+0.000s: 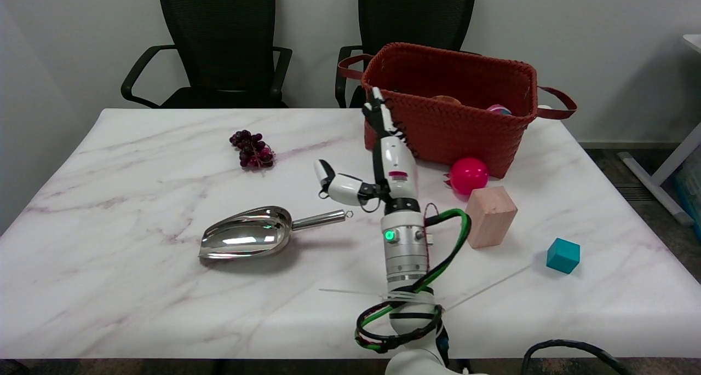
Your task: Pick up the wooden rectangular block.
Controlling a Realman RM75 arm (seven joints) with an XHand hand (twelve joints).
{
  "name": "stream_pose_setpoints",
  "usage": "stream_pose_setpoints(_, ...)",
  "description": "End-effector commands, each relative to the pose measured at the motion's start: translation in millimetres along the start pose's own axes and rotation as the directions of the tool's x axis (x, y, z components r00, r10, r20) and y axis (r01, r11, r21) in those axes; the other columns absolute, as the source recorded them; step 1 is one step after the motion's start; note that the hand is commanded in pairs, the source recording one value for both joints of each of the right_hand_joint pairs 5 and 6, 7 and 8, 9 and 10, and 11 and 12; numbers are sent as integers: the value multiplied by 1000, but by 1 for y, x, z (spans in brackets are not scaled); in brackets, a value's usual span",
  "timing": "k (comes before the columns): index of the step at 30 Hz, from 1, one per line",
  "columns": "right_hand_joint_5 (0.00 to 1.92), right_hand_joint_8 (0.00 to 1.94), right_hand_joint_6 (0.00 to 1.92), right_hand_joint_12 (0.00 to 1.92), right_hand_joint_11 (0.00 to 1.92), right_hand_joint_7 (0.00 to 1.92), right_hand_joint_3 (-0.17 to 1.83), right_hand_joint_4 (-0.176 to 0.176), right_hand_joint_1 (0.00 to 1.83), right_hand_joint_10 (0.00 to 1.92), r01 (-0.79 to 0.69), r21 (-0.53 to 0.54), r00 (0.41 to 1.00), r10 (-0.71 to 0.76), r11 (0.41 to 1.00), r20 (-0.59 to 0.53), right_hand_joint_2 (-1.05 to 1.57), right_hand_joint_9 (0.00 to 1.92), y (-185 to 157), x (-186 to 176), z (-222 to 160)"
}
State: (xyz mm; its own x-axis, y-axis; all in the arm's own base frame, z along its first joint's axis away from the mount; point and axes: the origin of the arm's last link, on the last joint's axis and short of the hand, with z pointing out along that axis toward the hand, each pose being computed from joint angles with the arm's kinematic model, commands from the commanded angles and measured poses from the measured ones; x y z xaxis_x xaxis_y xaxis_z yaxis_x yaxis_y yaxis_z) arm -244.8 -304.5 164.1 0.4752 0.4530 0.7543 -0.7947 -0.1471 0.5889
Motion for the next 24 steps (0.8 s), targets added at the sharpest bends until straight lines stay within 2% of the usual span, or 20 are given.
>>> stream_pose_setpoints(1, 51, 297, 51, 220, 220, 297, 699, 0, 1100, 309, 25, -27, 971, -31, 999, -235, 524, 309, 19, 59, -21)
stream_pose_setpoints(7, 0, 259, 0, 183, 183, 259, 703, 0, 1107, 223, 36, -39, 954, -46, 999, -297, 459, 223, 26, 76, -27)
stream_pose_setpoints(12, 0, 50, 0, 0, 0, 50, 702, 0, 1116, 37, -16, -50, 939, -2, 999, -345, 311, 37, 32, 87, -32)
stream_pose_setpoints(19, 0, 0, 0, 0, 0, 0, 574, 0, 1117, 6, -7, -67, 924, -19, 998, -383, 230, 6, 42, 99, -40)
stream_pose_setpoints(21, 0, 0, 0, 221, 221, 0, 554, 0, 1120, 73, -4, -82, 913, -30, 997, -407, 189, 73, 44, 103, -44)
stream_pose_setpoints(24, 0, 0, 0, 240, 240, 0, 520, 0, 1121, 104, -11, -112, 896, -40, 994, -442, 155, 104, 49, 108, -51)
